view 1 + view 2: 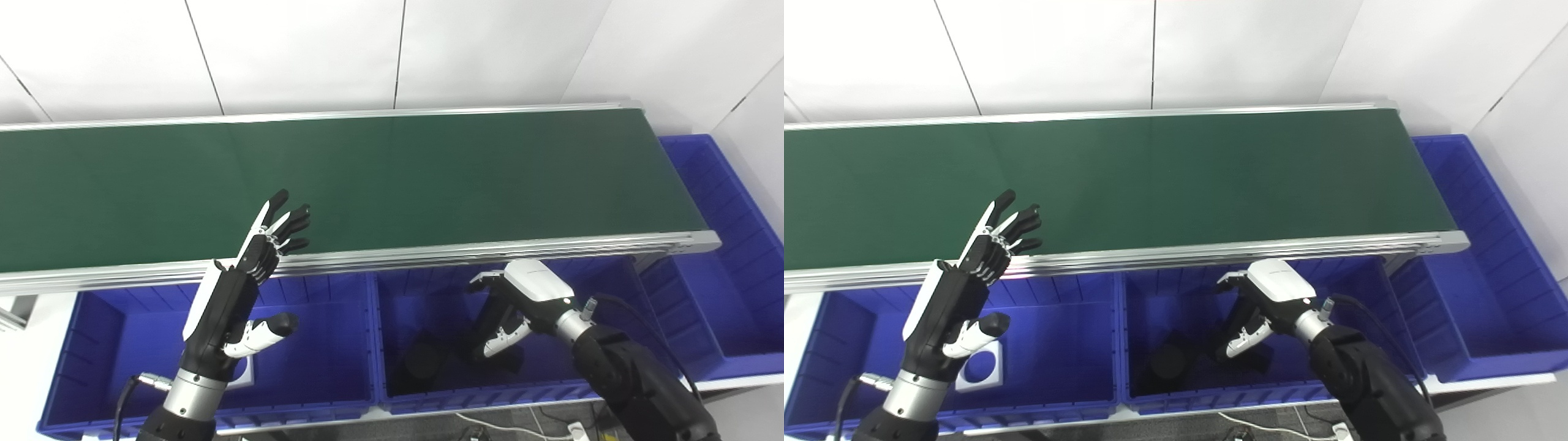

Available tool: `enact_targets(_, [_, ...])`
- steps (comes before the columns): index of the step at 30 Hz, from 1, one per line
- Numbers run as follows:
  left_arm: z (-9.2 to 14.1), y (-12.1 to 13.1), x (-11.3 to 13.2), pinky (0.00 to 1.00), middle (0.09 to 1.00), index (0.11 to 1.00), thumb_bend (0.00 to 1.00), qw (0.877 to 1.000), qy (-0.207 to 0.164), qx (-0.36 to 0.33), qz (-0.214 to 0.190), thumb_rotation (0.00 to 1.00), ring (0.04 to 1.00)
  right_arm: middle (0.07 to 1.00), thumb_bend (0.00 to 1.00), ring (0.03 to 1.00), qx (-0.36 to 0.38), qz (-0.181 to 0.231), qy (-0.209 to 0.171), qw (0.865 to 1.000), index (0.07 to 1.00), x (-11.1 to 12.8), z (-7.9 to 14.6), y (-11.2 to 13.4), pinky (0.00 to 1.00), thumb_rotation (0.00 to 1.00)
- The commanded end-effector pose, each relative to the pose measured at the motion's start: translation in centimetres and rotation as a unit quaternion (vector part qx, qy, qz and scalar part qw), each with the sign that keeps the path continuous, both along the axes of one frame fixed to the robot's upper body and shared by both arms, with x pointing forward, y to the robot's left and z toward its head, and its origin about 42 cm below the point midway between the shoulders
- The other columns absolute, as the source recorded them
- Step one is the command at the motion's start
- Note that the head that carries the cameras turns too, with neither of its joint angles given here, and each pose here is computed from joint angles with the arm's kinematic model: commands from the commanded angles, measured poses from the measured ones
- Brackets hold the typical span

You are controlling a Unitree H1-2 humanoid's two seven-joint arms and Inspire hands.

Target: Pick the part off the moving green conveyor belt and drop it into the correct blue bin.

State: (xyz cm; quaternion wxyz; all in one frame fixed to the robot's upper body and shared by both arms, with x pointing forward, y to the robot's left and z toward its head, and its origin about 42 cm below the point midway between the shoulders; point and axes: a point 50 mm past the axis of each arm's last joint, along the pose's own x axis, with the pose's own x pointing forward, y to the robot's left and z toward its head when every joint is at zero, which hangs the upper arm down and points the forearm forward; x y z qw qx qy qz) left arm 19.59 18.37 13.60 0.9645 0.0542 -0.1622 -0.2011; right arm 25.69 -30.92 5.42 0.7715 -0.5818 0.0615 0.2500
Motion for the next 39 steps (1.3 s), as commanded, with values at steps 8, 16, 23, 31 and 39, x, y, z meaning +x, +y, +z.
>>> enact_targets(8, [0.8,-0.6,0.2,0.80,0.898,0.995,0.72,0.999,-0.037,-0.004,0.002,0.76,0.875,0.602,0.99,0.524,0.025,0.063,0.005,0.998,0.641,-0.4,4.8,0.4,0.43,0.43])
enact_targets(16, [0.4,-1.6,0.6,0.84,0.908,0.999,0.72,0.999,-0.040,0.007,0.001,0.77,0.892,0.588,0.97,0.511,0.083,0.108,-0.016,0.991,0.621,-2.0,8.9,2.5,0.41,0.45])
enact_targets(23, [-0.9,-2.2,1.0,0.85,0.900,0.988,0.71,1.000,-0.026,0.012,0.007,0.75,0.904,0.583,0.98,0.519,0.146,0.110,-0.059,0.981,0.610,-3.4,10.4,4.0,0.42,0.45])
enact_targets(31, [-4.7,-2.4,1.2,0.88,0.916,0.976,0.73,0.999,-0.005,0.033,0.004,0.73,0.913,0.704,0.88,0.659,0.310,0.035,-0.090,0.946,0.679,-4.2,8.0,6.1,0.56,0.69])
enact_targets(39, [-7.3,-1.9,0.9,0.90,0.914,0.963,0.74,0.998,0.044,0.028,0.036,0.73,0.920,0.911,0.97,0.862,0.498,-0.066,-0.058,0.863,0.884,-4.1,2.1,11.1,0.79,0.87])
